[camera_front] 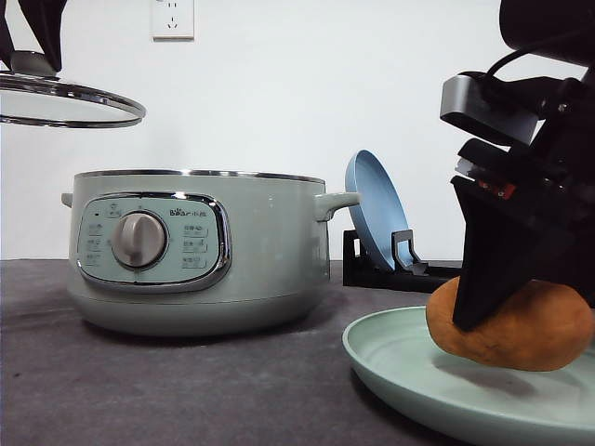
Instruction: Transfer potato from steamer to green plate
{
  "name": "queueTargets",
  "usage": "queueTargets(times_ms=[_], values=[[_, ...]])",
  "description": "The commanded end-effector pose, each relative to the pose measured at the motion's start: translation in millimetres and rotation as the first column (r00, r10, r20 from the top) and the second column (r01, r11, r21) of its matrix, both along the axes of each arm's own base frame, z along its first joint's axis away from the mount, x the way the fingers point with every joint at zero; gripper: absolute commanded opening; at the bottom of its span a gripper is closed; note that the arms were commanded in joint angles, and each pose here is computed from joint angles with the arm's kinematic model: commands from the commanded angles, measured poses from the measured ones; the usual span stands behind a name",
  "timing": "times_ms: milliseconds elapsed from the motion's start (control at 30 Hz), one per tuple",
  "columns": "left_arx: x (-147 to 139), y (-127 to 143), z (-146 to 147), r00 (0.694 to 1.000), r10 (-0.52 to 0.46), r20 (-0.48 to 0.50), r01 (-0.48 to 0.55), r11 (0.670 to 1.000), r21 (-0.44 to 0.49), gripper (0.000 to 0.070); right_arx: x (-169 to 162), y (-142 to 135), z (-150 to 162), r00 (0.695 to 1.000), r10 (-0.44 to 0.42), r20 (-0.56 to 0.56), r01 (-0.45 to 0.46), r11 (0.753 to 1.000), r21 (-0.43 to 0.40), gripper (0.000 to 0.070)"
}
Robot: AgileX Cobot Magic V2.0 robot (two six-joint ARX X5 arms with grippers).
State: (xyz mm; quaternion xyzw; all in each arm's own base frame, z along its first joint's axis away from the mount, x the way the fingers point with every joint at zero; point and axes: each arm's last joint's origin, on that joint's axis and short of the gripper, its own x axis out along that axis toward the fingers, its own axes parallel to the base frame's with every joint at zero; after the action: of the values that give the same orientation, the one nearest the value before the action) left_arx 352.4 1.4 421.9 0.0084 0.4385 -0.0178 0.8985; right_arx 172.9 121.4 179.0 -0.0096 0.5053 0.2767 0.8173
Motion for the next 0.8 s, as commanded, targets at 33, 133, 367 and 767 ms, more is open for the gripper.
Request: queueTargets(times_ms=[33, 133, 367, 767], values=[[-1, 0, 15, 0.997, 0.001, 0.079, -0.001, 1.0, -0.002, 0.0, 2, 3, -2, 1.0, 0.016, 0.004, -0.016, 1.0, -0.008, 0.0271], [-1, 0, 15, 0.997, 0.001, 0.079, -0.001, 1.0, -0.002, 0.0, 2, 2, -2, 1.0, 0.014, 0.006, -0.014, 1.0, -0.018, 0.0271], [-1, 0, 15, 0.997, 0.001, 0.079, -0.001, 1.0, -0.003, 0.0, 2, 2, -3, 1.0, 0.008, 0.015, -0.008, 0.999, -0.042, 0.0271], [-1, 0, 15, 0.997, 0.002, 0.079, -0.002, 1.0, -0.003, 0.0, 5, 4, -12, 1.0, 0.013, -0.021, -0.015, 0.998, -0.068, 0.0287]])
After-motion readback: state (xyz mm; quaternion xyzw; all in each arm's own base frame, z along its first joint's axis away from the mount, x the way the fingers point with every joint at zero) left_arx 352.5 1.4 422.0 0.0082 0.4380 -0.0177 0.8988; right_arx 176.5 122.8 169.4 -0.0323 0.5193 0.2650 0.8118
